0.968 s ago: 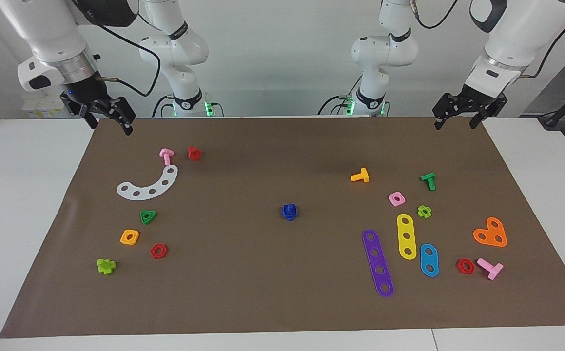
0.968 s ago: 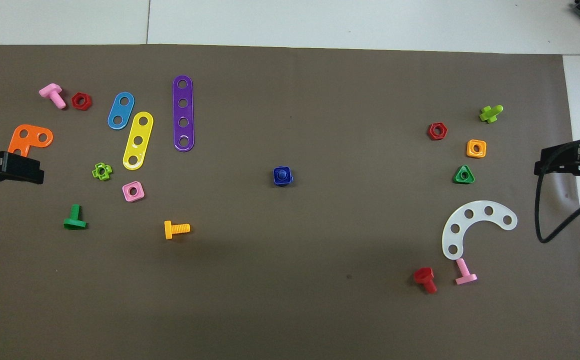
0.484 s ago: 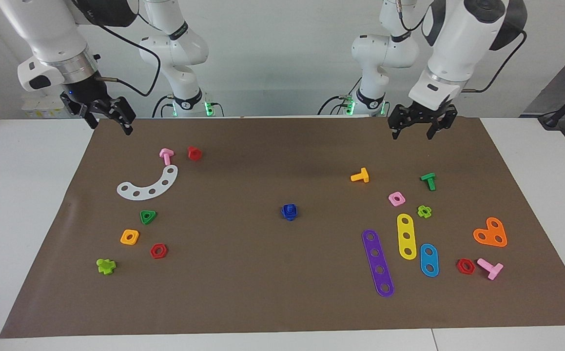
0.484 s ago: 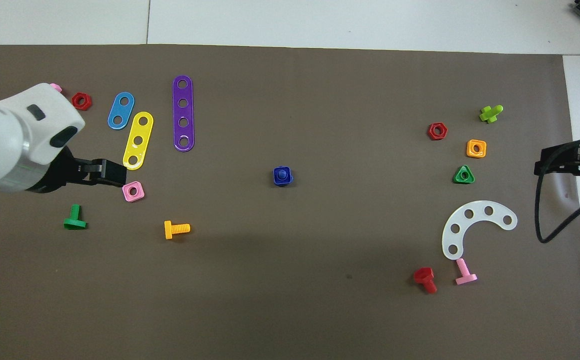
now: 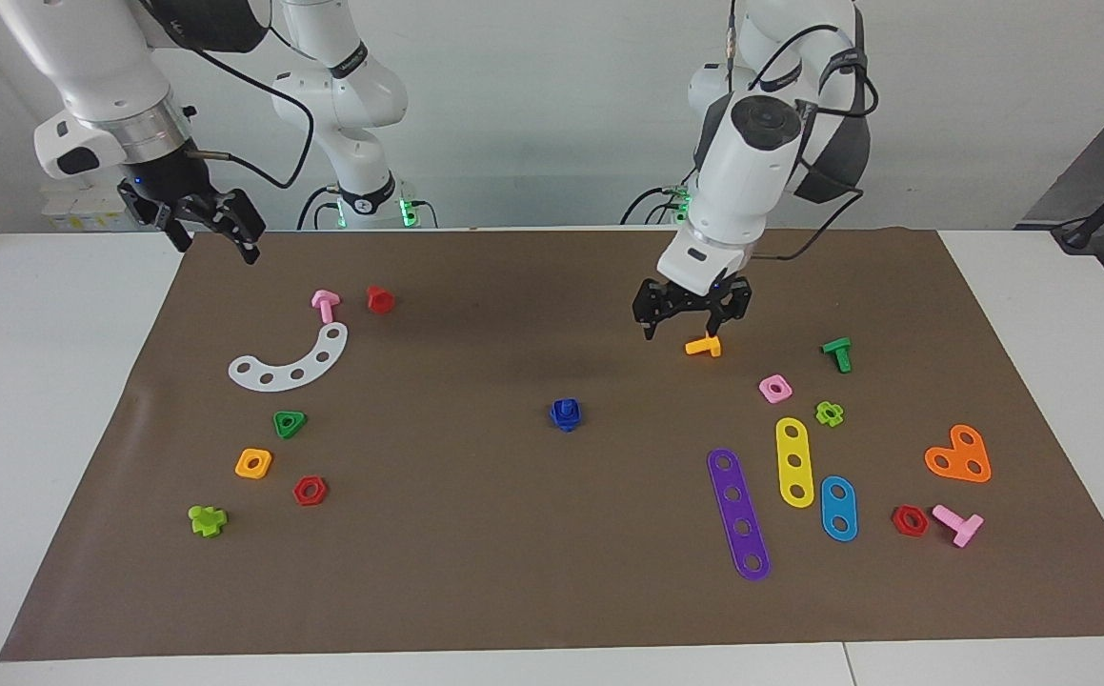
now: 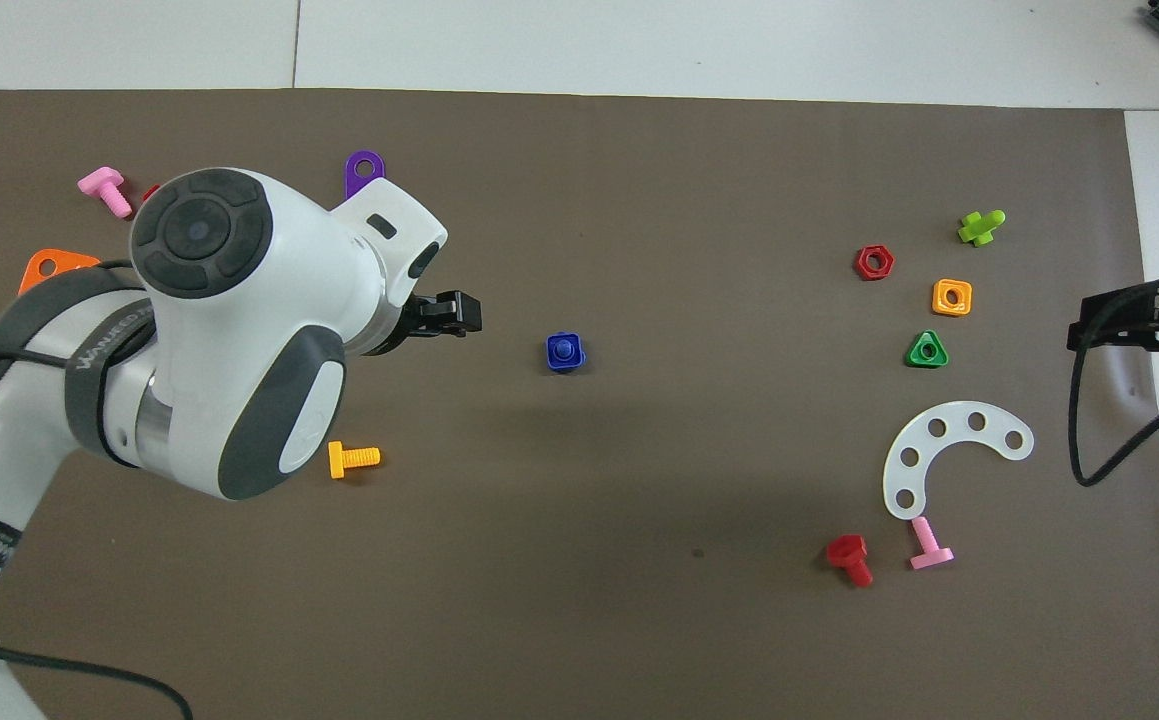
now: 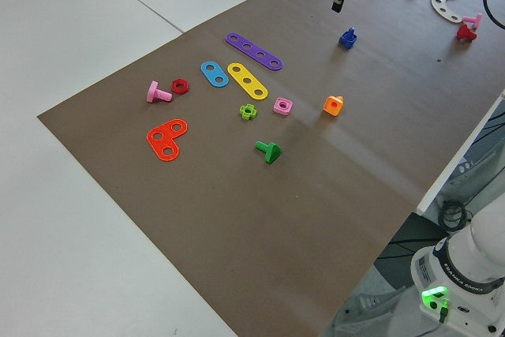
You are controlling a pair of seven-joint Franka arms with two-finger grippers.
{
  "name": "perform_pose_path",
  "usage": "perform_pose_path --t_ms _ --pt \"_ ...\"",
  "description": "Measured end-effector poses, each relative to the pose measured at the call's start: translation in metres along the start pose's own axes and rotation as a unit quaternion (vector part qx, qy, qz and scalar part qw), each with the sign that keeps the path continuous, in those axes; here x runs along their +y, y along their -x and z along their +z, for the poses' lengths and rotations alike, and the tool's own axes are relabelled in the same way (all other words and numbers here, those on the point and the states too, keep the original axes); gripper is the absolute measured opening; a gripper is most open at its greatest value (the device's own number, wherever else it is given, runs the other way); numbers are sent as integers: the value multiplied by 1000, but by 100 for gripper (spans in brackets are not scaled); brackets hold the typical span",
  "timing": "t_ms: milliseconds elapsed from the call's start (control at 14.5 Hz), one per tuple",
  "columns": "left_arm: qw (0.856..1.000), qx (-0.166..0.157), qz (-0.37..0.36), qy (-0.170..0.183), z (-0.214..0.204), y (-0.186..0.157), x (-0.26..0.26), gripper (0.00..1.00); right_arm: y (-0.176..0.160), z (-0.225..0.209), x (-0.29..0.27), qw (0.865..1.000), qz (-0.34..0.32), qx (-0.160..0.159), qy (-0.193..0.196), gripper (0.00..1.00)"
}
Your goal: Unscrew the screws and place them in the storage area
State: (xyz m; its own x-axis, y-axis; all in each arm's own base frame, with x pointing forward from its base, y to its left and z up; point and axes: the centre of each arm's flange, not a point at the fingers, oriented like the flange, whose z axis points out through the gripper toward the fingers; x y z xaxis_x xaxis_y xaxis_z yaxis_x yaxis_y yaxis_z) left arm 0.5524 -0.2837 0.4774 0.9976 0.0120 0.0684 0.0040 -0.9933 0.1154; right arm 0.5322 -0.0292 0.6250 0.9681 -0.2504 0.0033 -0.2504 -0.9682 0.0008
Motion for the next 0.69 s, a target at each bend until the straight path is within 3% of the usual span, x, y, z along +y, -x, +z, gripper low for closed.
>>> perform_pose_path --t_ms 346,691 --pt "1000 4 6 2 66 -22 68 100 0 0 0 1000 0 0 0 100" --pt "1000 2 28 0 104 -14 109 95 0 0 0 1000 0 0 0 100"
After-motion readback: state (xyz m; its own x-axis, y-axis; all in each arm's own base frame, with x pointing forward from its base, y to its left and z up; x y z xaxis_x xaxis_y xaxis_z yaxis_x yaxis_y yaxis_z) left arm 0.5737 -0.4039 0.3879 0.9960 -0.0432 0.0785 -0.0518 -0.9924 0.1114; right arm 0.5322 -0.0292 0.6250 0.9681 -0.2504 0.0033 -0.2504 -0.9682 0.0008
